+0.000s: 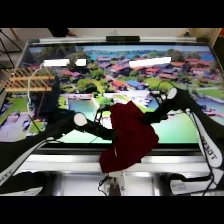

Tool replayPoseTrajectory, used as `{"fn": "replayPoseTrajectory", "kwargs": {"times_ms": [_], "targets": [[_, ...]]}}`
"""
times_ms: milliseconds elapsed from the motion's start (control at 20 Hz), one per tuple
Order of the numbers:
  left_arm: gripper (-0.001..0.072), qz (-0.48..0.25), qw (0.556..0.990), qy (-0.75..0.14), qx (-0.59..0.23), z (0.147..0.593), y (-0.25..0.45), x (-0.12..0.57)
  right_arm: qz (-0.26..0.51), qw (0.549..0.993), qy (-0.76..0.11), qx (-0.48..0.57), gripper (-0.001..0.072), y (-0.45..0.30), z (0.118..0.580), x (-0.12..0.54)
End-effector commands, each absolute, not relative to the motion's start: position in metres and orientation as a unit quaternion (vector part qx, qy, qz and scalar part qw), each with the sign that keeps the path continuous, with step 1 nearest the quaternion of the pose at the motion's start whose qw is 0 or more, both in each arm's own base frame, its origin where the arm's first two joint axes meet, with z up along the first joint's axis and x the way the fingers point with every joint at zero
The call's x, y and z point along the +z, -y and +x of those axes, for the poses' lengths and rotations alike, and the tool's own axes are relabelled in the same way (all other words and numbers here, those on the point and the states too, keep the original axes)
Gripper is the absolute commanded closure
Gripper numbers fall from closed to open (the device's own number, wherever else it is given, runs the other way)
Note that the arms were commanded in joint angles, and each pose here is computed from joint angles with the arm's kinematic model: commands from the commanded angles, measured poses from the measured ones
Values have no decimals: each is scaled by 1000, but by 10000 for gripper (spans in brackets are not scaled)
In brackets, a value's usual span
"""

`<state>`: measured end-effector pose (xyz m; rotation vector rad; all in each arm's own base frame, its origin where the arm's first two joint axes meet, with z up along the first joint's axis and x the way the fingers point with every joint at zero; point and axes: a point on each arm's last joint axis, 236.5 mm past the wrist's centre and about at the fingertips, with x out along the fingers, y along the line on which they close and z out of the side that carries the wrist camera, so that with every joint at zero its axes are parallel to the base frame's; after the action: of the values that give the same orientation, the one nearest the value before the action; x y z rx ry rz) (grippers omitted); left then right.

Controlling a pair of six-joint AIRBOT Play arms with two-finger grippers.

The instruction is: Fold the shirts.

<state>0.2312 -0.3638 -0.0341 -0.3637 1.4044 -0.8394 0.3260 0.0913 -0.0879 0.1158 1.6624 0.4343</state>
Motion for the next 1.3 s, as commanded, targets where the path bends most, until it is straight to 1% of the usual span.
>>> {"fn": "replayPoseTrajectory", "kwargs": {"times_ms": [0,100,150,250,300,350,400,450,500,550,650,750,850,950,1100,1250], "targets": [[677,-106,743,-537,-385,279,328,39,41,720,-666,189,635,-86,354,-27],[678,-86,796,-445,-401,305,312,124,43,797,-569,196,635,-86,381,57],[677,-72,826,-382,-408,313,303,178,36,836,-511,197,635,-86,390,106],[678,-49,873,-252,-414,309,283,289,12,913,-362,187,635,-82,395,223],[677,-47,888,-189,-416,299,272,342,1,941,-285,181,635,-80,387,279],[677,-50,897,-135,-418,285,261,385,-6,964,-202,172,635,-77,370,336],[677,-54,903,-85,-417,270,249,424,-12,978,-131,164,636,-75,347,383],[678,-56,908,-47,-413,258,238,450,-16,984,-82,158,636,-72,325,414],[678,-53,913,-19,-404,248,226,466,-25,987,-52,150,635,-69,303,432],[678,-48,918,-8,-393,242,216,471,-33,988,-43,144,635,-67,285,439],[677,-44,932,-35,-359,244,199,460,-50,987,-67,140,635,-64,258,429],[677,-29,939,-75,-334,249,189,440,-70,982,-118,130,635,-57,241,406],[678,-12,944,-103,-312,257,181,421,-75,974,-186,109,635,-43,234,375],[677,-13,954,-131,-268,276,169,399,-86,952,-280,92,635,-30,236,333],[677,2,960,-207,-189,318,150,330,-90,902,-414,83,635,-17,260,263],[677,-16,939,-315,-133,354,140,234,-58,859,-496,115,635,-32,309,177]]}}
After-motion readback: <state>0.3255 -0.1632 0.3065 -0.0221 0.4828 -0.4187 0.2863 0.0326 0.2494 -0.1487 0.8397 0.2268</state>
